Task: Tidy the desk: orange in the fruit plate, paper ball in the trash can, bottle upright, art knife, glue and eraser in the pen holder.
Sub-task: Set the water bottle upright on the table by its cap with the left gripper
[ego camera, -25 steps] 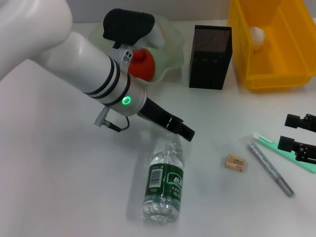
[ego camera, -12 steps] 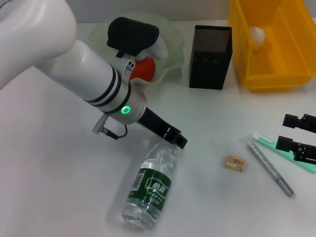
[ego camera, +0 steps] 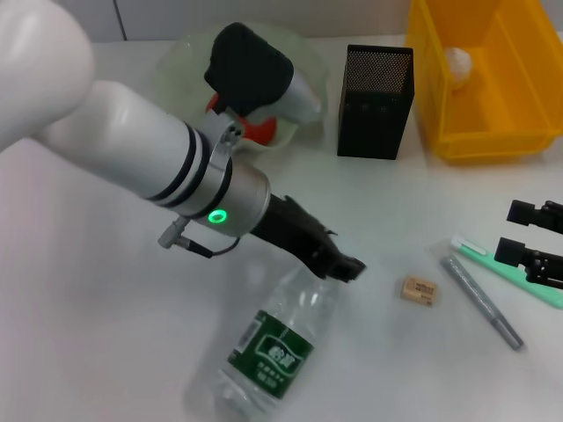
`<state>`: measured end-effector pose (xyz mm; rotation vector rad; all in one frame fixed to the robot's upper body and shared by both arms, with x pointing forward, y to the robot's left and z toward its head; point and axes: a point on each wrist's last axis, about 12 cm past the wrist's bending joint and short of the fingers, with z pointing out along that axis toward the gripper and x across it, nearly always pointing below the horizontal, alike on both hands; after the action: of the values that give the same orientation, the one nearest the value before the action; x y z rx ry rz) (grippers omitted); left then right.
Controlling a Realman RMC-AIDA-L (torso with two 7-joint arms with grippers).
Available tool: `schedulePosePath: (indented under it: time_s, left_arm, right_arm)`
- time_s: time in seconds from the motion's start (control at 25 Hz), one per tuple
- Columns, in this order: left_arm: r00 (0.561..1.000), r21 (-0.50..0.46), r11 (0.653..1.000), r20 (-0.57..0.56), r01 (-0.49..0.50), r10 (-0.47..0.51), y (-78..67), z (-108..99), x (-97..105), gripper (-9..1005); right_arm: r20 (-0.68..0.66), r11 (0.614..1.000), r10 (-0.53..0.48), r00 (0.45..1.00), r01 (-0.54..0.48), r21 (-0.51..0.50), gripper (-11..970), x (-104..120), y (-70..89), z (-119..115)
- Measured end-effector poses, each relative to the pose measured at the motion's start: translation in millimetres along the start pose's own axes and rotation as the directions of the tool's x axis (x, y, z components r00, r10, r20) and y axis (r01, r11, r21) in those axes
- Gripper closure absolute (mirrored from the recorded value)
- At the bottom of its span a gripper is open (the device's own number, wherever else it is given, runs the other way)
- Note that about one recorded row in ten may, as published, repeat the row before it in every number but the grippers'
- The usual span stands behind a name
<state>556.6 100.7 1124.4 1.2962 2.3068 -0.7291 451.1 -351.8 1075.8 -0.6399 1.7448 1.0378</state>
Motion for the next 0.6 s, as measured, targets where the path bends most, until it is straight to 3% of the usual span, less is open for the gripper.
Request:
schedulePosePath:
  time_s: [0.12, 0.6]
  left_arm:
    - [0.995, 0.037, 0.998, 0.083, -0.052, 0.049, -6.1, -9, 5, 514]
    - [0.928, 0.105, 0.992, 0.37, -0.072, 0.028, 1.1, -37, 32, 515]
  right_arm:
    - [0.001, 1.0, 0.001, 1.0, -0.001, -0.001, 188, 0, 0.0, 0]
    - [0.016, 0.997, 0.013, 1.0, -0.012, -0.074, 188, -9, 2.8, 10]
